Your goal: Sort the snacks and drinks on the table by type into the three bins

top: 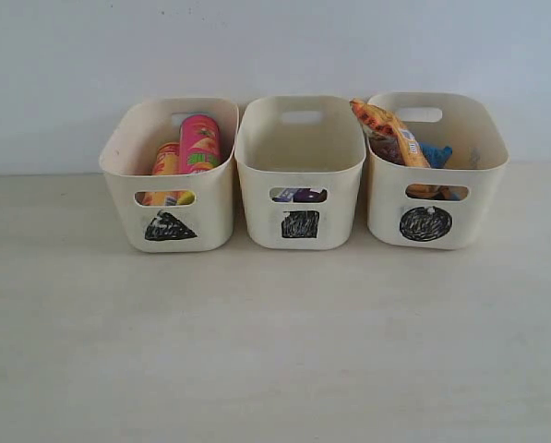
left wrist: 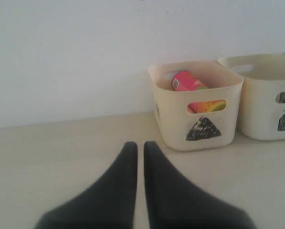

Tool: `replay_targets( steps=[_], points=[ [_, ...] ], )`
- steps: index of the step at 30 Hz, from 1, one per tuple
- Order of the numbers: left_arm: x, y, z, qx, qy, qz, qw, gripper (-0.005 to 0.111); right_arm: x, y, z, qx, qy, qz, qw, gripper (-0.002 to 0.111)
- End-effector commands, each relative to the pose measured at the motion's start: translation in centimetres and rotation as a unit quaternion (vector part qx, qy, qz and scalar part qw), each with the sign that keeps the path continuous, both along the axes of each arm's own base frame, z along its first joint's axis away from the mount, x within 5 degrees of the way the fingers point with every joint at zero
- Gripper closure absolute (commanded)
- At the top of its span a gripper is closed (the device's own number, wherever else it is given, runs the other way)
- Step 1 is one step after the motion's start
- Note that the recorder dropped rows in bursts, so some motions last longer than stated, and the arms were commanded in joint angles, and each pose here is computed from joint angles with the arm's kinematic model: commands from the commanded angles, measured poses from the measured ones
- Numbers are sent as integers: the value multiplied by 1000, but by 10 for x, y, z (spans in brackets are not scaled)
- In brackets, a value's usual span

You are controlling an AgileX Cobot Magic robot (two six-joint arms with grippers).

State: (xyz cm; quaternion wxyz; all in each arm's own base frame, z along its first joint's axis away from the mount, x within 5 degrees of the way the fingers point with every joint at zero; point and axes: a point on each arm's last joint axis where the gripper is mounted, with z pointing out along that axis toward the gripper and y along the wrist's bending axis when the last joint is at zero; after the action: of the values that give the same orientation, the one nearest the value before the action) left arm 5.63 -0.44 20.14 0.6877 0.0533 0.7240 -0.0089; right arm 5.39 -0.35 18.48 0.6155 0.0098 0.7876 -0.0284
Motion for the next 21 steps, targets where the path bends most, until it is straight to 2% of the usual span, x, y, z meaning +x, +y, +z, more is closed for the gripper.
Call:
replay_targets(
  steps=[1,21],
  points=[
    [-2,1,-14,10,70,7,997,103,0,0,-1,1,-4,-1,1000,108],
    [-2,2,-16,9,81,8,997,103,0,0,-1,1,-4,-1,1000,108]
  ],
)
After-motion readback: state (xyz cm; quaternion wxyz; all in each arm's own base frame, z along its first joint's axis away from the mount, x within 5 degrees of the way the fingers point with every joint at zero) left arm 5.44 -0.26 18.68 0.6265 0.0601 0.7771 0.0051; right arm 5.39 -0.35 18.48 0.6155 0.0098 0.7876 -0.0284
